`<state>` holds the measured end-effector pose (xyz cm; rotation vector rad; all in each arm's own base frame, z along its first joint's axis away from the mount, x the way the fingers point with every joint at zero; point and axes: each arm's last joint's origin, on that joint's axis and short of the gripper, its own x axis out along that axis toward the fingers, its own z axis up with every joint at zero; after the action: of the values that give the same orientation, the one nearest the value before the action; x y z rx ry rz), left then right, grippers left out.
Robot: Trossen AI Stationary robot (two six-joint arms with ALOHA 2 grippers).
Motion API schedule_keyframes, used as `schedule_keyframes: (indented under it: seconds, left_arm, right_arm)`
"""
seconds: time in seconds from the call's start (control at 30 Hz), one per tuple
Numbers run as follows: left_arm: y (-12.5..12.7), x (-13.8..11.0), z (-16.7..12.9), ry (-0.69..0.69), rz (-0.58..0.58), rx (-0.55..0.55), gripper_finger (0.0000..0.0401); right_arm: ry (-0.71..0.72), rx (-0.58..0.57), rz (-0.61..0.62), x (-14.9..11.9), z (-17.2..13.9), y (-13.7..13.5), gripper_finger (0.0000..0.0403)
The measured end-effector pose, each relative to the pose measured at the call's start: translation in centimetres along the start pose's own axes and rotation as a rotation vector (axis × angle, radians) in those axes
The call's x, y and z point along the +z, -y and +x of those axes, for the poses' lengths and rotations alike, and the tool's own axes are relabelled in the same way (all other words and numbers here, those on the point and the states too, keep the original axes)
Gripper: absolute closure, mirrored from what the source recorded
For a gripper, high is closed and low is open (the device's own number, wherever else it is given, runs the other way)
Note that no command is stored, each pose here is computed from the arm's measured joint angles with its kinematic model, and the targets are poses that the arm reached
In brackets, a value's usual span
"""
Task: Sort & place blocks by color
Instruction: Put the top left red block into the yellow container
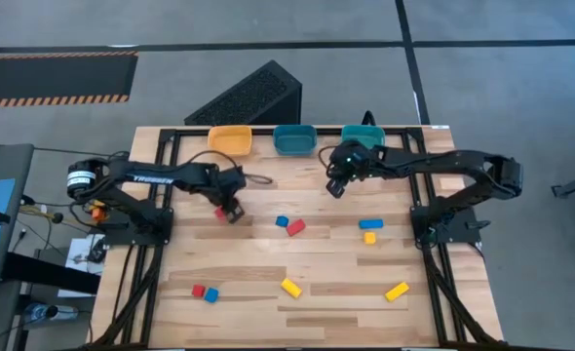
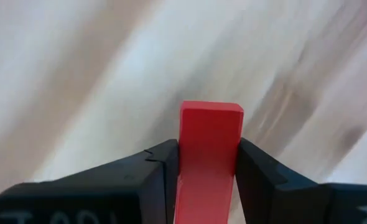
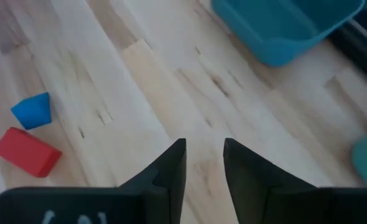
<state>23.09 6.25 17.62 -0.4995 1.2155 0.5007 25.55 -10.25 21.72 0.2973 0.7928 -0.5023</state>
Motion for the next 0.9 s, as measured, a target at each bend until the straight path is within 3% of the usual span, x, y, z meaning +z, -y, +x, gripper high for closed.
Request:
schedule_keyframes:
  seconds: [0.2,0.37,0.5,0.7,0.9]
  left_arm:
    - [-0.5,5.3,-4.2,0.275,0.007,0.077,0.0302]
    - [-3.9,9.3,-7.4,0.506,-0.139,0.148,0.0304]
    - [-7.5,10.7,-8.3,0.626,-0.223,0.194,0.0304]
    - [-12.4,10.8,-6.9,0.600,-0.349,0.272,0.0304]
    - [-14.9,11.1,-2.1,0.419,-0.294,0.217,0.0304]
  right_arm:
    - [0.094,-0.037,-0.090,1.1,-1.3,1.9,0.0294]
    - [0.161,-0.085,-0.080,1.9,-1.8,3.8,0.0303]
    - [0.234,-0.108,-0.037,2.7,-1.9,4.8,0.0306]
    - [0.356,-0.121,-0.022,3.8,-2.3,5.4,0.0306]
    - [0.407,-0.099,0.103,4.2,-2.5,5.4,0.0306]
